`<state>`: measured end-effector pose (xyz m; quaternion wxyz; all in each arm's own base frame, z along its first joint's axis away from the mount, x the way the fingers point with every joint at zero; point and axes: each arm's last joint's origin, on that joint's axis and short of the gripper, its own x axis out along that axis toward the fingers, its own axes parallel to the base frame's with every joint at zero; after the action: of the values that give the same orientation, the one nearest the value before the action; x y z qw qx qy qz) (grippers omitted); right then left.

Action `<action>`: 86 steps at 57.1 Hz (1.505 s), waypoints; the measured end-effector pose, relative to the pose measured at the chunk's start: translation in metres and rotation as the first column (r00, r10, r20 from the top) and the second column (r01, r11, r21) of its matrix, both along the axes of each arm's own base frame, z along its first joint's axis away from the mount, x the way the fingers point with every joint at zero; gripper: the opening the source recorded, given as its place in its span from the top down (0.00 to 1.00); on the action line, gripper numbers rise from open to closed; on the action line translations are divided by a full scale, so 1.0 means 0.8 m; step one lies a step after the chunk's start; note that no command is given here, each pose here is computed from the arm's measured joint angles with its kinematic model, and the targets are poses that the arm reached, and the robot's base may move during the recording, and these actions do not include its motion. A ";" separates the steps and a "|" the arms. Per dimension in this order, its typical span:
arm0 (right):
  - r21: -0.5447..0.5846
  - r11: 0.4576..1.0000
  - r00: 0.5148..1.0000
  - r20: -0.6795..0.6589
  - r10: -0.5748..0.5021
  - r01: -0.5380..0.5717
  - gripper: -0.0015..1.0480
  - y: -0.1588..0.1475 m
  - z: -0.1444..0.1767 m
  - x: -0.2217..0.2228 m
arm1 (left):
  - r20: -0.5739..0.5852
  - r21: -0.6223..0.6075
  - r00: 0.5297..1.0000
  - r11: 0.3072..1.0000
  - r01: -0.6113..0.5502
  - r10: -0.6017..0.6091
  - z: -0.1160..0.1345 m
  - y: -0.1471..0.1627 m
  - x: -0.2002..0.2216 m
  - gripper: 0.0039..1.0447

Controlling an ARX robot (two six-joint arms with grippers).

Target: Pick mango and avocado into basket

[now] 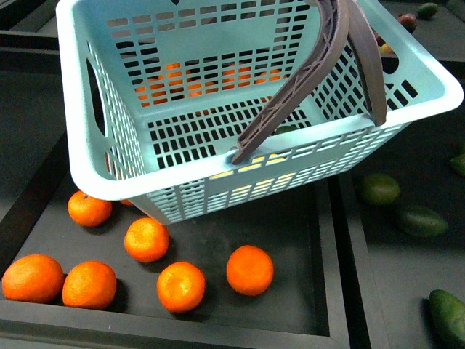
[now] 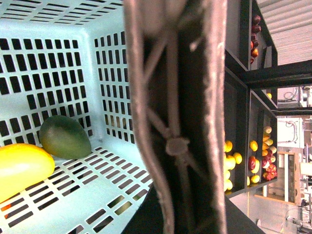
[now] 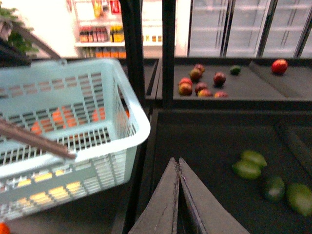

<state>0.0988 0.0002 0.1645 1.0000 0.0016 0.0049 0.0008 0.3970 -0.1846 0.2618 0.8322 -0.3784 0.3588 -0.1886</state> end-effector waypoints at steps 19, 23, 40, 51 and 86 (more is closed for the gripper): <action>-0.001 1.000 1.000 0.013 0.000 0.000 0.55 0.000 0.001 -0.001 | 0.000 0.000 1.000 1.000 -0.001 0.001 0.000 0.000 0.000 0.95; -0.001 1.000 1.000 0.012 0.001 -0.001 0.45 0.000 0.001 -0.001 | 0.000 0.000 1.000 1.000 -0.001 0.001 0.000 0.000 0.000 0.95; 0.000 1.000 1.000 0.011 -0.004 0.004 0.08 0.000 0.001 -0.001 | -0.002 -0.002 1.000 1.000 0.014 -0.014 0.000 -0.005 -0.002 0.95; 0.000 1.000 1.000 0.011 -0.002 0.002 0.07 0.000 0.001 -0.001 | -0.009 -0.015 1.000 0.999 0.029 -0.029 0.000 -0.007 -0.003 0.95; 0.000 1.000 1.000 0.010 -0.001 0.001 0.07 0.000 0.001 -0.001 | -0.003 -0.004 1.000 1.000 0.008 -0.008 0.000 -0.002 -0.001 0.95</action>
<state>0.0976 0.0002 0.1651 1.0000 0.0014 -0.0001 0.0004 0.3962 -0.1861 0.2618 0.8300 -0.3790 0.3611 -0.1924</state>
